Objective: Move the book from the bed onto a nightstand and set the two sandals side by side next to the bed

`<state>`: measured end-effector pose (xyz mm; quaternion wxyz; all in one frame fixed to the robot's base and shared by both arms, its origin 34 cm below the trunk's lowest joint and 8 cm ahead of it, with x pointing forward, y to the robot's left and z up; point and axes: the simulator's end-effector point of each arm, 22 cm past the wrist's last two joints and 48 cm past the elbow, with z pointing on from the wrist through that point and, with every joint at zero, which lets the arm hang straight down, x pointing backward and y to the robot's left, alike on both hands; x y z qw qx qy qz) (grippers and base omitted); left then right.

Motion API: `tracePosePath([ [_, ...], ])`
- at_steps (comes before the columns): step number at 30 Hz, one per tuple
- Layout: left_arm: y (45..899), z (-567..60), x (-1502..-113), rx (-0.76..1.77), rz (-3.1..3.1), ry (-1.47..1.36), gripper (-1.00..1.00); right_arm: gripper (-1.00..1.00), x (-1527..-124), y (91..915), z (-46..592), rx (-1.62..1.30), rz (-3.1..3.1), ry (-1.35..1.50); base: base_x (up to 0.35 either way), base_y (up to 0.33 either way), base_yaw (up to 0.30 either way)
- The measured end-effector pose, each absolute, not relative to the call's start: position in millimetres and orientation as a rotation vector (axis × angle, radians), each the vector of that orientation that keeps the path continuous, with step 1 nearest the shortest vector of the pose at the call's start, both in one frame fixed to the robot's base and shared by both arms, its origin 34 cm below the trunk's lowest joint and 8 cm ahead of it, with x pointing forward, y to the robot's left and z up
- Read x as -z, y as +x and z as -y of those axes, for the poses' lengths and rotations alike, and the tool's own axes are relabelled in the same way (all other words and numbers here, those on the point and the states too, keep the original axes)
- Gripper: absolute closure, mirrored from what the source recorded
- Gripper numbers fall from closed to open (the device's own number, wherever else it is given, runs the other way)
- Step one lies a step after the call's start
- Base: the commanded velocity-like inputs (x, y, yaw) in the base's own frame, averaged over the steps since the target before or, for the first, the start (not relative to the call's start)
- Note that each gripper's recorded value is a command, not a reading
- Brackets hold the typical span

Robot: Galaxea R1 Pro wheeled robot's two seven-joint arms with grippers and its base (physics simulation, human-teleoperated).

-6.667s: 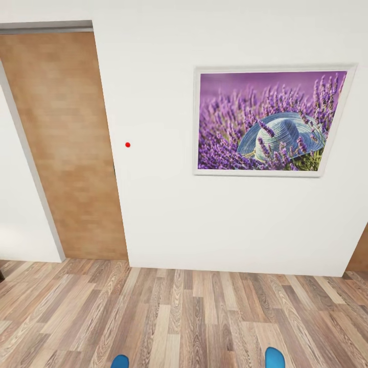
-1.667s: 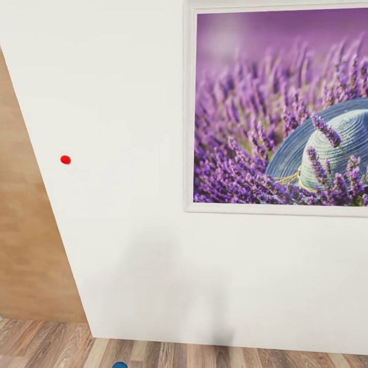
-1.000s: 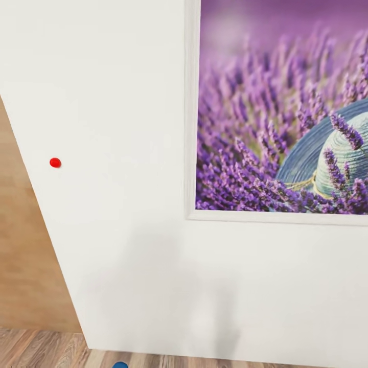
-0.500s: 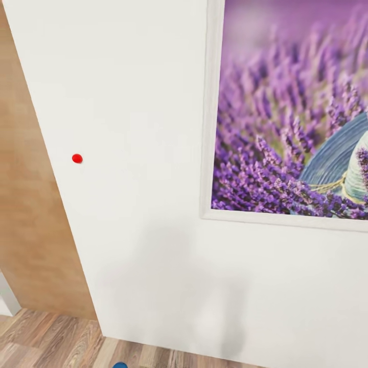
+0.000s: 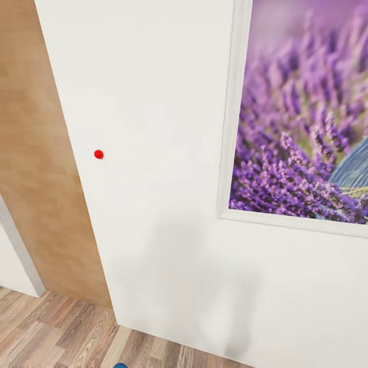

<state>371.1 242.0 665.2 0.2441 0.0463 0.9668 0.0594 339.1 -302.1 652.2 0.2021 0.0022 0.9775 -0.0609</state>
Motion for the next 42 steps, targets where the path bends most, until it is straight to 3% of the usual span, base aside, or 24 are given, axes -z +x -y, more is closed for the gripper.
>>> tracePosePath([
  [42, 355, -241, -654, -0.159, -2.686, 0.134, 1.0, 1.0, -642, 323, 301, 0.171, -2.775, -0.001, 0.0, 0.0, 0.212],
])
